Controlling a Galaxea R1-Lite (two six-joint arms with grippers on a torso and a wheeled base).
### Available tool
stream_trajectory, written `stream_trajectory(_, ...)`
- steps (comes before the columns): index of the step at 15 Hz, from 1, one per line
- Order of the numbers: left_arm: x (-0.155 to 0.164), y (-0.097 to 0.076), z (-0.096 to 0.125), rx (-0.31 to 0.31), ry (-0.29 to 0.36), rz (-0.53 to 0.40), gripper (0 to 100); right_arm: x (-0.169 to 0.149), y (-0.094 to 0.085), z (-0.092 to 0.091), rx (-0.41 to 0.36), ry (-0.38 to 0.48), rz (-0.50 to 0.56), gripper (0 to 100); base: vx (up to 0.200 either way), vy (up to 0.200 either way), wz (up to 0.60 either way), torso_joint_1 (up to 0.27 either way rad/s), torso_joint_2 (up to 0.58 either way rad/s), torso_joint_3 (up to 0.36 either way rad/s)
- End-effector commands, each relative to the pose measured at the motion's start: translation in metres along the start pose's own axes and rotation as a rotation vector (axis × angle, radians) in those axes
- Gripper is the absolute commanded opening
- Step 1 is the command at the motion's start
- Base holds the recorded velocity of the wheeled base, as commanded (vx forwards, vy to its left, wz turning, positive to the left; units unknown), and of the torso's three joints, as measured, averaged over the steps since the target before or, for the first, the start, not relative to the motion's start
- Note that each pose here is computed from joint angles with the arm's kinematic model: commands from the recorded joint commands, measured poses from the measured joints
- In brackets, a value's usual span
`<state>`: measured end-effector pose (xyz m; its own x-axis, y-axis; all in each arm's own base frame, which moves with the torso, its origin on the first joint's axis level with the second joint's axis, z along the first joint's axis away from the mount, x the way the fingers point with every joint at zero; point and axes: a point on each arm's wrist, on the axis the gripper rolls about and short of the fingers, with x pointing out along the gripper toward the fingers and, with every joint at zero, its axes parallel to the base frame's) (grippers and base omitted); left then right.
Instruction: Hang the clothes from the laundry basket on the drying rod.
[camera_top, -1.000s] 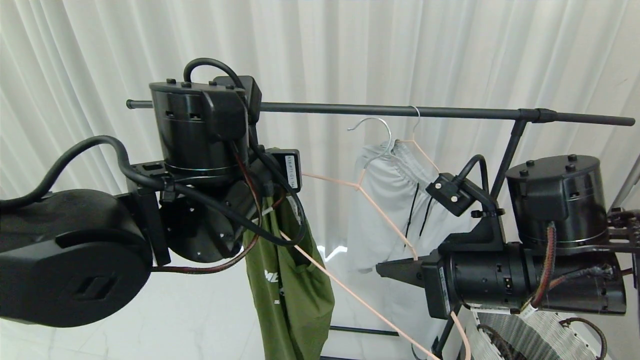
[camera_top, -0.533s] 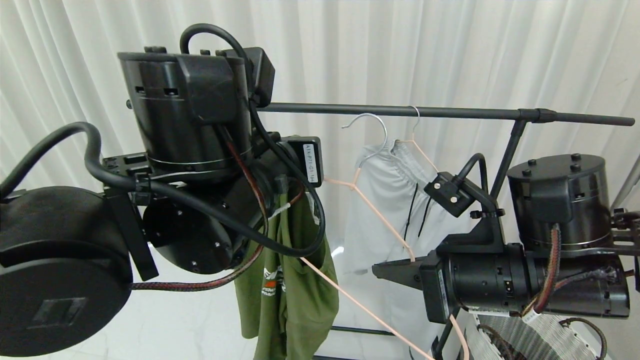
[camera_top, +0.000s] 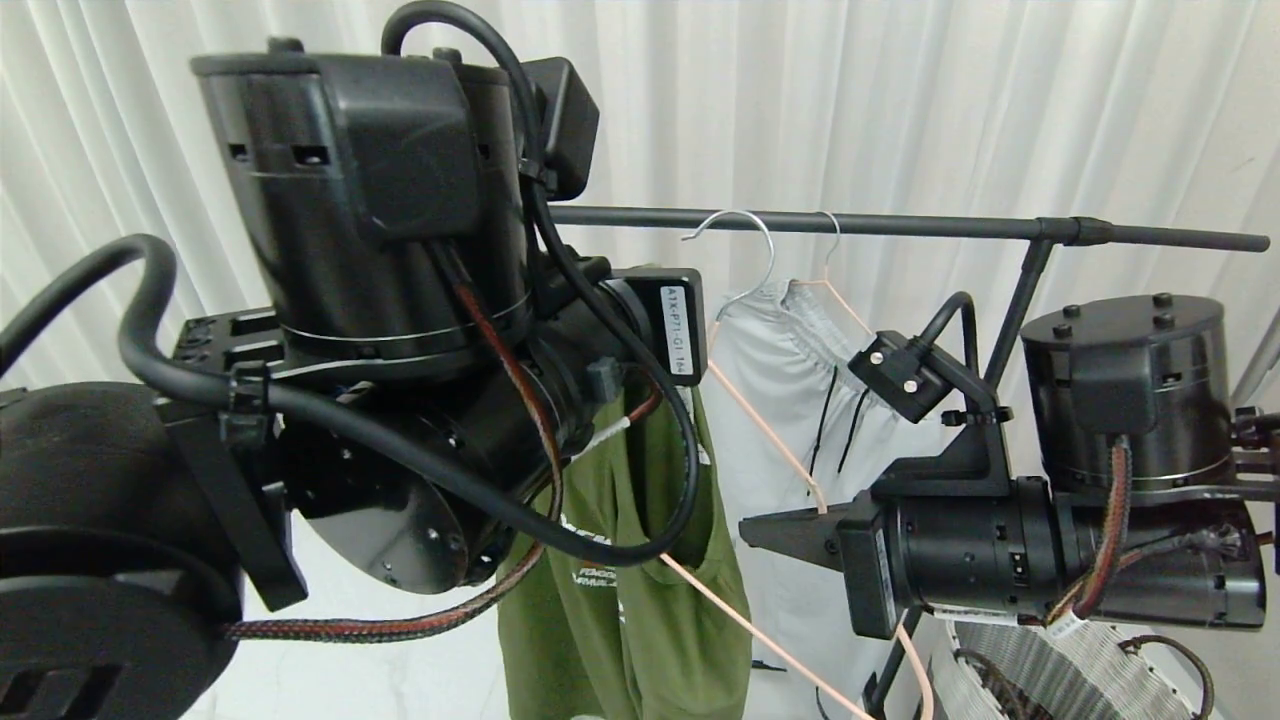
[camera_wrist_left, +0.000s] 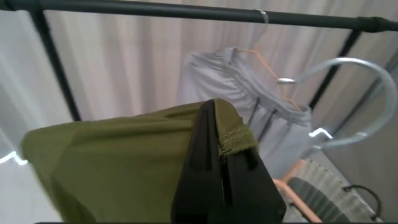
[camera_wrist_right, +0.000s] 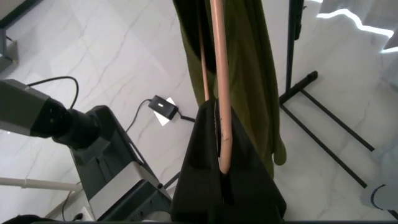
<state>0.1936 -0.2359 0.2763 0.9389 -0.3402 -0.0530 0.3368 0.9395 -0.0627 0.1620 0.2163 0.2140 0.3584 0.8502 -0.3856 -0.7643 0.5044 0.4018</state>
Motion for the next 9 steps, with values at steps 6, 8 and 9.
stream_trajectory(6, -0.017, 0.006, 0.000, 0.010, 0.007, -0.087, 0, -0.006, -0.014, 0.008, 0.017, -0.036, -0.048, 0, 0.000, 0.000, 0.00, 0.000, 0.00, 0.000)
stream_trajectory(8, -0.023, 0.010, 0.001, 0.009, 0.009, -0.142, 0, -0.010, -0.019, 0.016, 0.022, -0.071, -0.066, 0, 0.000, 0.000, 0.00, 0.000, 0.00, 0.000)
stream_trajectory(9, -0.023, 0.010, -0.001, 0.013, 0.017, -0.155, 0, -0.013, -0.019, 0.020, 0.017, -0.098, -0.064, 0, 0.000, 0.000, 0.00, 0.000, 0.00, 0.000)
